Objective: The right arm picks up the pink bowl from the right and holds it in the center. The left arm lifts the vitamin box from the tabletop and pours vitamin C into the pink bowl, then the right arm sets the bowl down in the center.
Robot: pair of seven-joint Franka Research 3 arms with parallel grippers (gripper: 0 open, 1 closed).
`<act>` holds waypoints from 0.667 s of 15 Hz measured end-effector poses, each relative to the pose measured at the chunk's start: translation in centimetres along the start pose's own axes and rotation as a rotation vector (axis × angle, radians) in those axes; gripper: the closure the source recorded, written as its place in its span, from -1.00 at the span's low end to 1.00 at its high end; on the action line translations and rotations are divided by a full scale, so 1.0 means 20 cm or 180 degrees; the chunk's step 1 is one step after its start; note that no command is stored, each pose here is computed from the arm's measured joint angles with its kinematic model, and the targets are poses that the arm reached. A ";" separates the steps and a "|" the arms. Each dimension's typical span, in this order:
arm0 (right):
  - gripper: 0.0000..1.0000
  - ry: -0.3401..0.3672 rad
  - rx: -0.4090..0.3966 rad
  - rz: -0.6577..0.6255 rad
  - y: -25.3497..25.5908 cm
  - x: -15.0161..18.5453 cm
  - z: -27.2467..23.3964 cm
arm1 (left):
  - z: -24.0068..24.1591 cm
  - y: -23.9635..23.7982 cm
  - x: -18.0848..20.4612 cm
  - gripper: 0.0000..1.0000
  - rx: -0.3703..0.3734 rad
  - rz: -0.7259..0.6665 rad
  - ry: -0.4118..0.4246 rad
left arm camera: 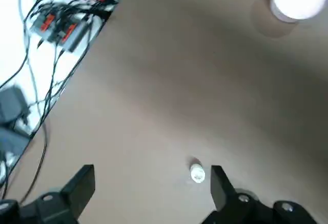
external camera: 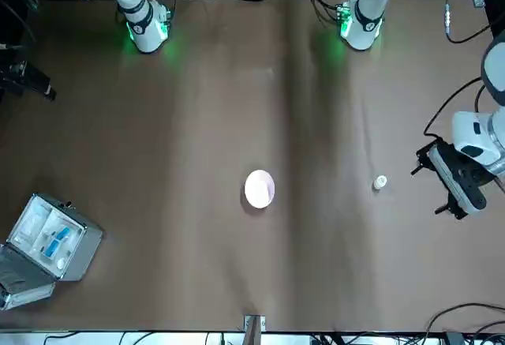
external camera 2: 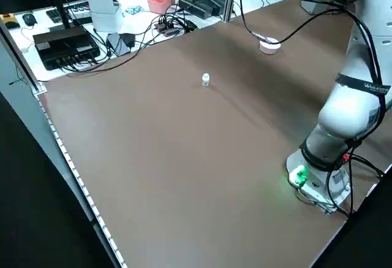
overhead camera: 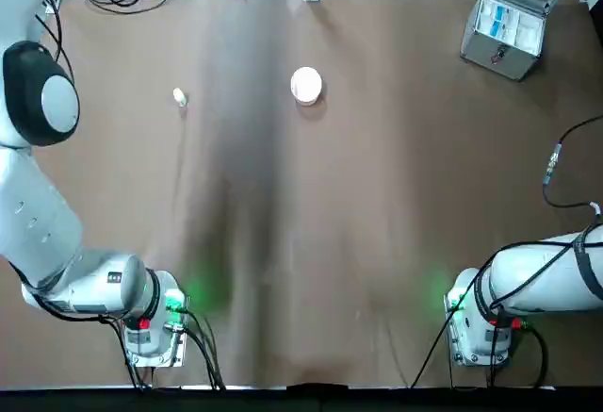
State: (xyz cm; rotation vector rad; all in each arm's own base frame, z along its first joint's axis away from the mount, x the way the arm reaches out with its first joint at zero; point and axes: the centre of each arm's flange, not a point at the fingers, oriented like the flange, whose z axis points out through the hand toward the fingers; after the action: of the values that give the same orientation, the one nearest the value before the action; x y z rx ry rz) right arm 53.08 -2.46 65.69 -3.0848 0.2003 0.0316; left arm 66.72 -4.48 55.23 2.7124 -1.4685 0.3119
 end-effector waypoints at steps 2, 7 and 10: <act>-0.97 0.0037 -0.0001 0.0005 0.01 -0.01 -0.02 | -0.06 0.03 0.00 -0.99 0.0054 -0.0297 -0.0014; -0.97 0.0077 0.0000 -0.0011 0.00 -0.01 -0.03 | -0.14 0.13 -0.05 -0.99 0.0045 -0.1507 -0.0026; -0.97 0.0117 0.0001 -0.0069 -0.02 -0.01 -0.05 | -0.20 0.23 -0.07 -0.99 0.0028 -0.2284 -0.0048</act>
State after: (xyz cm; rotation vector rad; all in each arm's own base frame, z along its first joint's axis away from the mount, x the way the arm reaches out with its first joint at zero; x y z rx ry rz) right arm 53.00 -2.11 66.72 -3.0885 0.1683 -0.0260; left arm 61.52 -5.42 58.53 3.0078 -0.4150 0.2516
